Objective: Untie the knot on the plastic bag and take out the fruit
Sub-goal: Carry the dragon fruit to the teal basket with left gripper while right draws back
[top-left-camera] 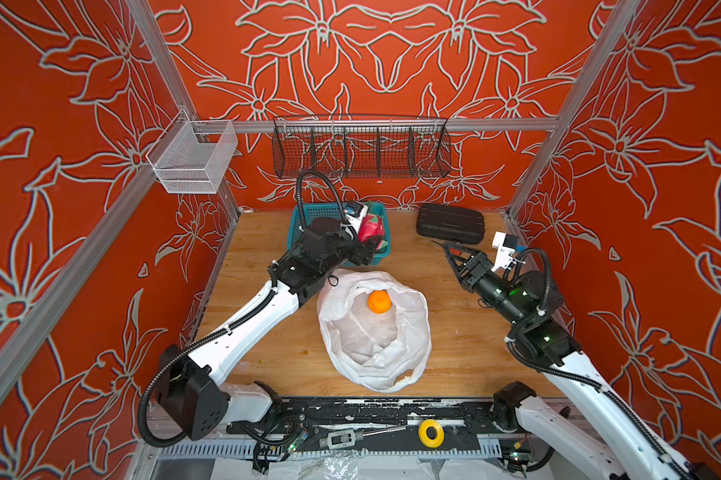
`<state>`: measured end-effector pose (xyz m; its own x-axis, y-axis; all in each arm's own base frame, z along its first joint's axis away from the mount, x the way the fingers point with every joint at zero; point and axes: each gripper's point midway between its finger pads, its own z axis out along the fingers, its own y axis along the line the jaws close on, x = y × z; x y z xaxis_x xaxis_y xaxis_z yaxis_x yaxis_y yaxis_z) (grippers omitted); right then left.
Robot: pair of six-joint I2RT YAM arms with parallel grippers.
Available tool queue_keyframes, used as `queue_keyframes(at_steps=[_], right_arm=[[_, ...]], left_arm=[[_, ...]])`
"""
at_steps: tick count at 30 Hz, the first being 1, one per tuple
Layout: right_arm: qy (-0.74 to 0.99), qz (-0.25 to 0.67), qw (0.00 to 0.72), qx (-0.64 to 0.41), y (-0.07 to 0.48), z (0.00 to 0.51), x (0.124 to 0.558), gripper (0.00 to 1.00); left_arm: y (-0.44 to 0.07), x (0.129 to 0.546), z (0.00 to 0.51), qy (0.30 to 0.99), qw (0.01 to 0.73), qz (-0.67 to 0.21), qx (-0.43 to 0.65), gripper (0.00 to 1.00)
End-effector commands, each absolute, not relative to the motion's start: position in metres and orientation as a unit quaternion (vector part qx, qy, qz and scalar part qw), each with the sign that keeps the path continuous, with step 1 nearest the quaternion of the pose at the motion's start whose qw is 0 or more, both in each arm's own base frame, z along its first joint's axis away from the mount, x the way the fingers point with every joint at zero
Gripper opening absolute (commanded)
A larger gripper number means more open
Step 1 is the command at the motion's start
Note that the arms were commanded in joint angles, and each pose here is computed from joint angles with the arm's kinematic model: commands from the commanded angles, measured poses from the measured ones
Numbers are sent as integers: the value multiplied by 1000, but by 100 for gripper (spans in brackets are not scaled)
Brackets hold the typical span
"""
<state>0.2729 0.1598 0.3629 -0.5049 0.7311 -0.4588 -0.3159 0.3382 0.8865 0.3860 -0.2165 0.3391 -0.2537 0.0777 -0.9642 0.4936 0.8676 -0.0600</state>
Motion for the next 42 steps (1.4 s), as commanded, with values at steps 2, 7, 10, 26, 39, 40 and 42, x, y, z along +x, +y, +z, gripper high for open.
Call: queue_keyframes(at_steps=[2, 7, 10, 26, 39, 40, 42], right_arm=[[666, 554, 473, 162, 160, 366, 276, 97], [671, 557, 462, 160, 165, 361, 280, 97], [673, 556, 460, 161, 166, 359, 281, 97], [678, 552, 460, 158, 166, 354, 280, 97], [681, 544, 467, 151, 163, 362, 276, 97], [681, 545, 467, 150, 164, 363, 276, 97], [683, 544, 465, 148, 164, 364, 275, 97]], left_arm=[[-179, 391, 361, 778, 580, -233, 61, 31], [-130, 408, 331, 821, 526, -216, -54, 28], [-109, 415, 313, 840, 499, -189, -98, 27], [-83, 482, 273, 862, 496, -99, -39, 23], [-123, 534, 231, 857, 490, -112, 110, 23], [-124, 537, 227, 859, 486, -109, 116, 23], [-121, 544, 218, 864, 479, -95, 123, 23]])
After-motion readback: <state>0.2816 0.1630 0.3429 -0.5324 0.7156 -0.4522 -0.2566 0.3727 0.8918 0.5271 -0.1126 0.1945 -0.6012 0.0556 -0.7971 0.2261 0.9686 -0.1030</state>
